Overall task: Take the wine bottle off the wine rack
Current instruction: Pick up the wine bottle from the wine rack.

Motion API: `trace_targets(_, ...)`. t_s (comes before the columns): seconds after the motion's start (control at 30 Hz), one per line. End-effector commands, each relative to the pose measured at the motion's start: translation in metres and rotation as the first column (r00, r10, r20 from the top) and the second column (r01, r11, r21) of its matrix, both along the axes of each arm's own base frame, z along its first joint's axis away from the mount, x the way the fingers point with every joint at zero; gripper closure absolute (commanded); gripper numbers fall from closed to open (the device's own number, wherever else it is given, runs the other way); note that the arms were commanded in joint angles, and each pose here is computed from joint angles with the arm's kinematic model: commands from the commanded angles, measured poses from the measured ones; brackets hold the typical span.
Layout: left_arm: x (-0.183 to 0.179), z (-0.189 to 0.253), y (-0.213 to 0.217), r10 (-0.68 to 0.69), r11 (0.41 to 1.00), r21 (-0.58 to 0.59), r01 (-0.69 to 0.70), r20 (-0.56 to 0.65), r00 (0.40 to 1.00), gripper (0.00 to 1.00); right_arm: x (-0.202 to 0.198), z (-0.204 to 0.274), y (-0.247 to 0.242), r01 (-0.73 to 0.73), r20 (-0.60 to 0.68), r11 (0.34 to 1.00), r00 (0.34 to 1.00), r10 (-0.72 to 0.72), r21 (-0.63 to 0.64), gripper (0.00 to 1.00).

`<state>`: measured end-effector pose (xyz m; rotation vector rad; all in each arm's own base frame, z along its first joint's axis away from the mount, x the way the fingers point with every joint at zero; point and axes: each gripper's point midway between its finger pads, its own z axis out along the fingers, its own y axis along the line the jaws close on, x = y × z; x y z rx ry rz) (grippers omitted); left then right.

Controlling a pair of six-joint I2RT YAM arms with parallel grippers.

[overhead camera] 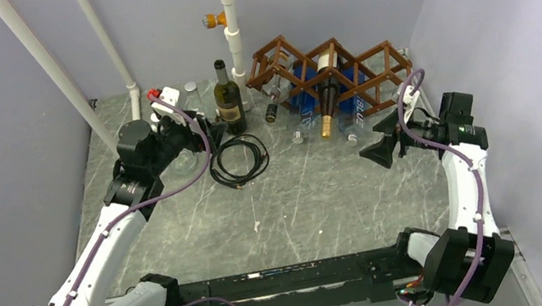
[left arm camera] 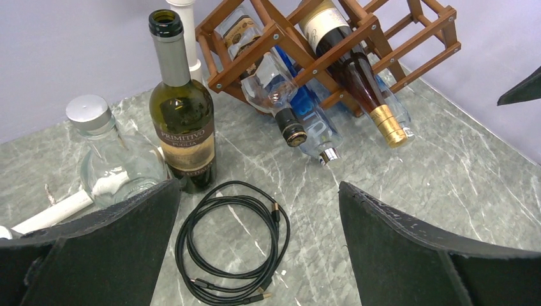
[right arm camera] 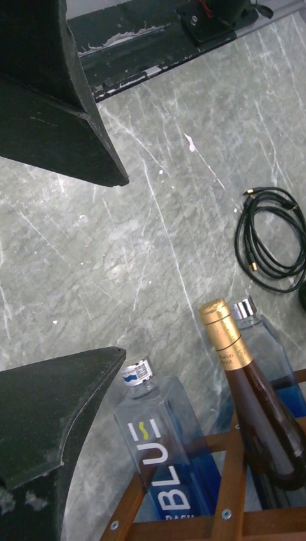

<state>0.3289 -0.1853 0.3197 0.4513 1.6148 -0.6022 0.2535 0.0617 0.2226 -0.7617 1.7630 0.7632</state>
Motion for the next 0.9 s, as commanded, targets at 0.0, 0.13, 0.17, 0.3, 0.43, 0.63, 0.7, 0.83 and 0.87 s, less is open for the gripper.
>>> trace_targets(0.0,0.003,0.009,0.005,0.027,1.0,-0.012,-0.026,0.023,0.999,0.01,0.004,0.017,-0.009,0.049,-0.011,0.997,0.999,-0.049,-0.052,0.0)
trace_targets(0.13,0.002,0.011,0.004,0.016,1.0,-0.019,-0.015,0.027,1.0,0.01,0.01,0.027,-0.015,0.108,-0.047,0.993,0.993,-0.111,-0.053,0.0)
trace_targets(0.17,0.002,0.011,0.004,0.014,1.0,-0.02,-0.014,0.027,1.0,0.0,0.013,0.03,-0.016,0.125,-0.061,0.991,0.99,-0.127,-0.045,0.0)
trace_targets(0.3,0.0,0.012,0.001,-0.003,0.999,-0.032,0.004,0.027,1.0,0.0,0.025,0.041,-0.016,0.183,-0.103,0.983,0.978,-0.183,-0.011,0.0)
trace_targets(0.43,-0.001,0.012,-0.001,-0.015,0.999,-0.043,0.016,0.023,1.0,0.0,0.043,0.045,-0.014,0.257,-0.158,0.966,0.954,-0.254,-0.001,0.01)
trace_targets(0.63,0.0,0.011,0.001,-0.005,0.999,-0.041,0.006,0.022,1.0,0.01,0.062,0.035,0.002,0.28,-0.221,0.959,0.933,-0.284,-0.051,0.02)
trace_targets(0.7,0.0,0.01,-0.002,-0.015,0.998,-0.057,0.015,0.007,1.0,0.0,0.066,0.032,0.006,0.271,-0.234,0.961,0.932,-0.275,-0.051,0.02)
trace_targets(0.83,-0.002,0.001,-0.017,-0.081,0.987,-0.141,0.071,-0.063,0.995,0.01,0.074,0.031,0.012,0.272,-0.245,0.962,0.932,-0.266,-0.012,0.02)
trace_targets(0.87,-0.001,-0.002,-0.02,-0.092,0.984,-0.161,0.077,-0.089,0.992,0.01,0.076,0.031,0.013,0.277,-0.245,0.961,0.931,-0.27,-0.005,0.02)
